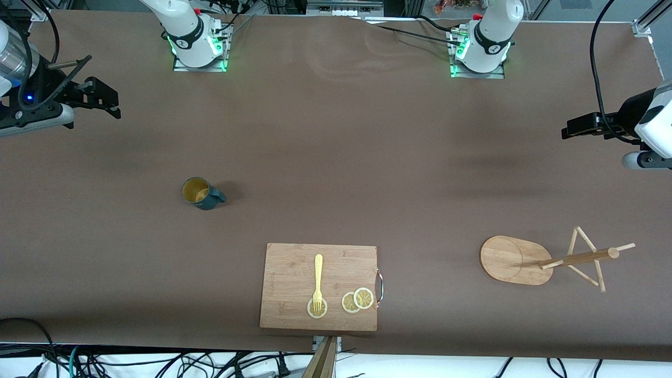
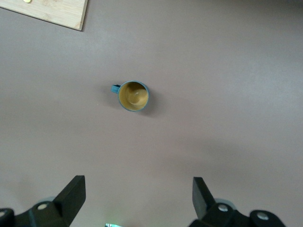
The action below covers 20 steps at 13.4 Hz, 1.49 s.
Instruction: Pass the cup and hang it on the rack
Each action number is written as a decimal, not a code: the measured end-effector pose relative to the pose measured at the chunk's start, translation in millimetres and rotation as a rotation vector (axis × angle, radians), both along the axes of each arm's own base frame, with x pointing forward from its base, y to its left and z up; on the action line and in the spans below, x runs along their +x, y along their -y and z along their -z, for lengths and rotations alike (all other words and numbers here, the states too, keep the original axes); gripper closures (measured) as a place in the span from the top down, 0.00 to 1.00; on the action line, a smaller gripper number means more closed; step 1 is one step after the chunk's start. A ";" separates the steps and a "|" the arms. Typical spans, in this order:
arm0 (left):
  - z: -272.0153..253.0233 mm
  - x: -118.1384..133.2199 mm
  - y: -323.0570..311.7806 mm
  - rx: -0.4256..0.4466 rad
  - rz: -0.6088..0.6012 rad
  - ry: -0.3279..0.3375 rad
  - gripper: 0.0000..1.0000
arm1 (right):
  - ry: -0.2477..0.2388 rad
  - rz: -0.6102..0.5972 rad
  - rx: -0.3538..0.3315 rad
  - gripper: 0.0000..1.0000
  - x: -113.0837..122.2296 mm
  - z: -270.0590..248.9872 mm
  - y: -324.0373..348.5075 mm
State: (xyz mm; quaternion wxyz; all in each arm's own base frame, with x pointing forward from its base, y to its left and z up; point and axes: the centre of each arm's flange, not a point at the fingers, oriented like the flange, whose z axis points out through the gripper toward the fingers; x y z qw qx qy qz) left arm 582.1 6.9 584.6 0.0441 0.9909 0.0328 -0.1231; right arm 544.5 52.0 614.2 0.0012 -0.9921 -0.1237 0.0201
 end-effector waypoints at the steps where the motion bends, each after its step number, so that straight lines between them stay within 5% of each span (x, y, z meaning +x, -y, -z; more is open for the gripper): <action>1: 0.0 0.0 0.0 0.000 0.000 0.000 1.00 | -0.001 0.005 -0.001 1.00 0.0 0.1 1.2; 20: 0.0 0.0 0.3 0.000 0.001 0.000 1.00 | 0.008 0.025 0.000 1.00 1.4 -5.6 9.8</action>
